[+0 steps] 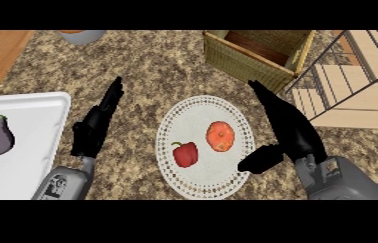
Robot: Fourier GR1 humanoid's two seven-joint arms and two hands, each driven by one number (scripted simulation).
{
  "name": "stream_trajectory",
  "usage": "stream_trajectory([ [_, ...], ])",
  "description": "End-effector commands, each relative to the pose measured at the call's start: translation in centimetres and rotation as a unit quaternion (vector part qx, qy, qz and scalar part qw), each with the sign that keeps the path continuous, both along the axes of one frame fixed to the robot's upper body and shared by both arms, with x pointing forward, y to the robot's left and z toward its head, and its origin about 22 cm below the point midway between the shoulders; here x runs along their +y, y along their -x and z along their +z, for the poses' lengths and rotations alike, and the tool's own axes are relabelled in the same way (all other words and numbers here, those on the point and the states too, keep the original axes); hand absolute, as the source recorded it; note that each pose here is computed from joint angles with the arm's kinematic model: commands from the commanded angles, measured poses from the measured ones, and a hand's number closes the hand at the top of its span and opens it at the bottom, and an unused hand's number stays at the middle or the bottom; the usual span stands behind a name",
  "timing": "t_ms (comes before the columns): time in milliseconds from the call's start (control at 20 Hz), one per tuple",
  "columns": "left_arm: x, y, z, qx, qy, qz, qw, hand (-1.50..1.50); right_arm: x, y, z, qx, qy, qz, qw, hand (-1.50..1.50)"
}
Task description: Pick the squash from the placemat and place it in the tiered shelf
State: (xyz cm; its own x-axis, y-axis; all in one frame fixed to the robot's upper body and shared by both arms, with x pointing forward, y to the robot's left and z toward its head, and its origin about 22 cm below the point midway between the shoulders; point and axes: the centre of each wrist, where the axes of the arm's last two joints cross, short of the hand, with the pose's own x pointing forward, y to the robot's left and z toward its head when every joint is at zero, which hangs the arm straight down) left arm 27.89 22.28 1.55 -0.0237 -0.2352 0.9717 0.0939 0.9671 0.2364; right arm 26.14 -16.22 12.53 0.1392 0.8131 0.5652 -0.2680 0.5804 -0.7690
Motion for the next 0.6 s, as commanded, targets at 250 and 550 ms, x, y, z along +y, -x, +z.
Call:
stream_trajectory([
  [250,-0.6,0.4,0.0,-0.004,0.007,0.000,1.0000,0.00,2.8,1.5,0.8,-0.004,0.013,-0.013,1.000,-1.50],
  [550,0.6,-1.6,-1.4,0.008,0.002,0.001,1.0000,0.00,4.2,0.9,0.1,-0.012,0.032,-0.029,0.999,-1.50],
])
